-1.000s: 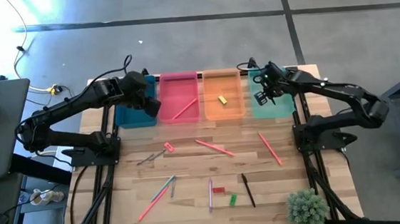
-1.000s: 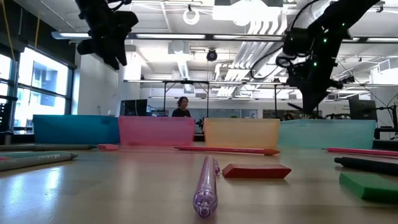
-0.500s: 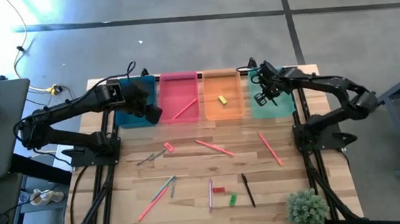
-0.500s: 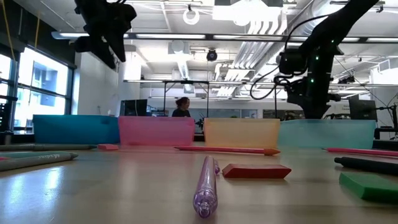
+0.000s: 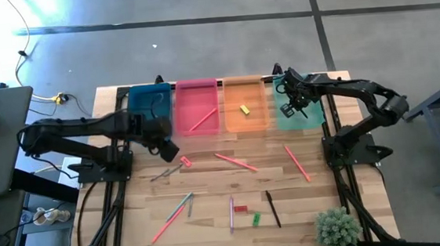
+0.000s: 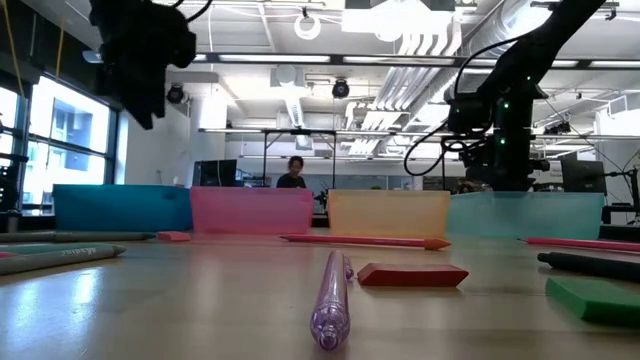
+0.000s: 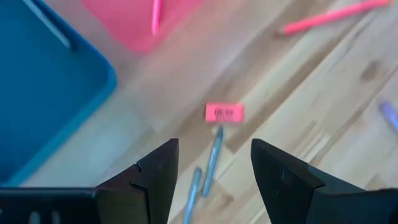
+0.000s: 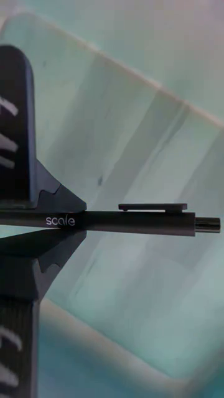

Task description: Sort crayons/erasers/pens/pencils in bins

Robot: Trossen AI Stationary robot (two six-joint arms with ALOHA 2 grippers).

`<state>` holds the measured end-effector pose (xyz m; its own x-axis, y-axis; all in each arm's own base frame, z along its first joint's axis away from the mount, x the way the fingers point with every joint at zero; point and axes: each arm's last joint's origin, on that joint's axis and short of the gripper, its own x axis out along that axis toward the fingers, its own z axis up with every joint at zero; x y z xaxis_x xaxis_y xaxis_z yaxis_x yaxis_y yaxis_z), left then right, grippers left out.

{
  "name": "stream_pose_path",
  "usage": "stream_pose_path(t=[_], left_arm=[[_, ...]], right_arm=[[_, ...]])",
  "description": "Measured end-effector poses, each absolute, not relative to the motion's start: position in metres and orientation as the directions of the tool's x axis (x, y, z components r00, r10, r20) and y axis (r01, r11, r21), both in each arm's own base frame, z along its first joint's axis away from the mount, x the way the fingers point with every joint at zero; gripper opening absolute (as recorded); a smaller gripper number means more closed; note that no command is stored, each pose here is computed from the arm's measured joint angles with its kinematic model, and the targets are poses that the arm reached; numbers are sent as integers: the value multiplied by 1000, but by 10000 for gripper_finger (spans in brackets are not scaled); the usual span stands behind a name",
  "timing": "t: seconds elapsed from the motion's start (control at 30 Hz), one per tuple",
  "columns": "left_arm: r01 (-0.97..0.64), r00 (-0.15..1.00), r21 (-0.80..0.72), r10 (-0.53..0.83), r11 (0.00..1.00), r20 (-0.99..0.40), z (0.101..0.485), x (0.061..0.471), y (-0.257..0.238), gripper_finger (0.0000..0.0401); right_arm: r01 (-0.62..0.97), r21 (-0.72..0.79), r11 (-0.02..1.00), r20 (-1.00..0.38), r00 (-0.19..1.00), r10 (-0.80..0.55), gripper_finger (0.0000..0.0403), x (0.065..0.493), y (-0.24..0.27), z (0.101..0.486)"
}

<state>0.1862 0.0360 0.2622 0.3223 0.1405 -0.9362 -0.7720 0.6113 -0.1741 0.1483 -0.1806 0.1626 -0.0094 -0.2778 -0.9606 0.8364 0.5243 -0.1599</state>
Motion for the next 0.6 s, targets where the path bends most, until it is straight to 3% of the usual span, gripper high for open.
stream_pose_path(t=[0.27, 0.6], left_arm=[[-768, 237, -167, 32, 618, -971, 231, 179, 6, 188], [-837, 131, -149, -72, 526, -989, 205, 167, -15, 188]], right_arm=[[836, -154, 527, -966, -15, -259, 22, 147, -179, 162], [829, -157, 537, -967, -19, -253, 80, 147, -179, 162]])
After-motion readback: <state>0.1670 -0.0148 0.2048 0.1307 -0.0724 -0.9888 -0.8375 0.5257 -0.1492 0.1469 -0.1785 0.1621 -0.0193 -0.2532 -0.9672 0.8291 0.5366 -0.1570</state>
